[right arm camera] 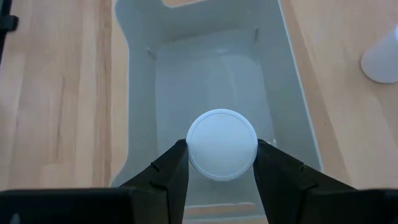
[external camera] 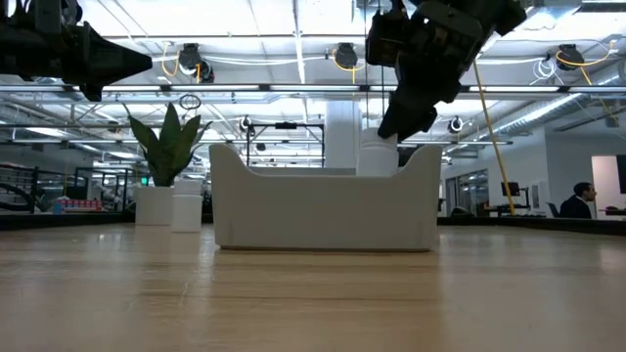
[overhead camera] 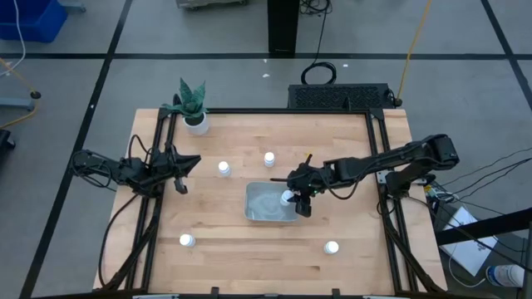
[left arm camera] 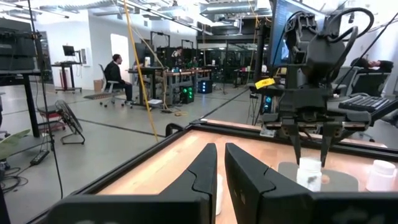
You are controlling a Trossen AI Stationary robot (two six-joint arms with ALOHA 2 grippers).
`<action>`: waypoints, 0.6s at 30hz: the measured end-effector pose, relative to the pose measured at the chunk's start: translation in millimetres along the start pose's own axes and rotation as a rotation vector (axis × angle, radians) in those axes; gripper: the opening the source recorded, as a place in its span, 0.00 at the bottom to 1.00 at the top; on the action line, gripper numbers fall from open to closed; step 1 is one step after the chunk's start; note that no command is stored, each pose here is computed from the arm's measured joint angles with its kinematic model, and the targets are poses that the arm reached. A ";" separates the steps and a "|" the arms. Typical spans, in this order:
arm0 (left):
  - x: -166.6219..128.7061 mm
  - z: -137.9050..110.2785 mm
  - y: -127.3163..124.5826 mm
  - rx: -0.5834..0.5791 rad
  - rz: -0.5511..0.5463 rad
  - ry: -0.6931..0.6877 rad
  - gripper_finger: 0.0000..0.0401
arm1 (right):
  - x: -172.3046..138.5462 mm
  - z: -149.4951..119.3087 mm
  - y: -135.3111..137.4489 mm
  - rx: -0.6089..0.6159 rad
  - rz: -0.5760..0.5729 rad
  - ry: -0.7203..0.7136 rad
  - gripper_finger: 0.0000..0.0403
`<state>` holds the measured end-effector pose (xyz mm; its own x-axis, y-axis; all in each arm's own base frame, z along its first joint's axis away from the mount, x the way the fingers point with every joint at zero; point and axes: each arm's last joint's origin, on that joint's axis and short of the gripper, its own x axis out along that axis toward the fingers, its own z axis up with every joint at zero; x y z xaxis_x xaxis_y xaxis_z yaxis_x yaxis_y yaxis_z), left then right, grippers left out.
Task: Pick and place pill bottles into a basket
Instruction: Put the white pill bottle into the gray bin
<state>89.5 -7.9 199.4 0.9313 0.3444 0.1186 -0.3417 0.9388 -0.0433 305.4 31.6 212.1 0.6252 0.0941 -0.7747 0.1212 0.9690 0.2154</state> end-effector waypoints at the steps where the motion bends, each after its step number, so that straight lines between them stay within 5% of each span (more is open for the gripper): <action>1: 0.0 0.0 0.0 0.000 0.000 0.000 0.09 | 1.2 0.2 0.0 0.000 0.001 -0.002 0.36; 18: 0.0 -1.0 -0.1 0.009 -0.003 0.009 0.09 | 32.2 -7.6 -2.6 -0.003 0.010 0.069 0.35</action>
<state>89.6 -8.0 198.4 0.9333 0.3419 0.1101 -0.3402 0.9397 -0.0344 319.3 33.9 182.1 0.5720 0.1192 -0.8116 0.1132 0.9685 0.2219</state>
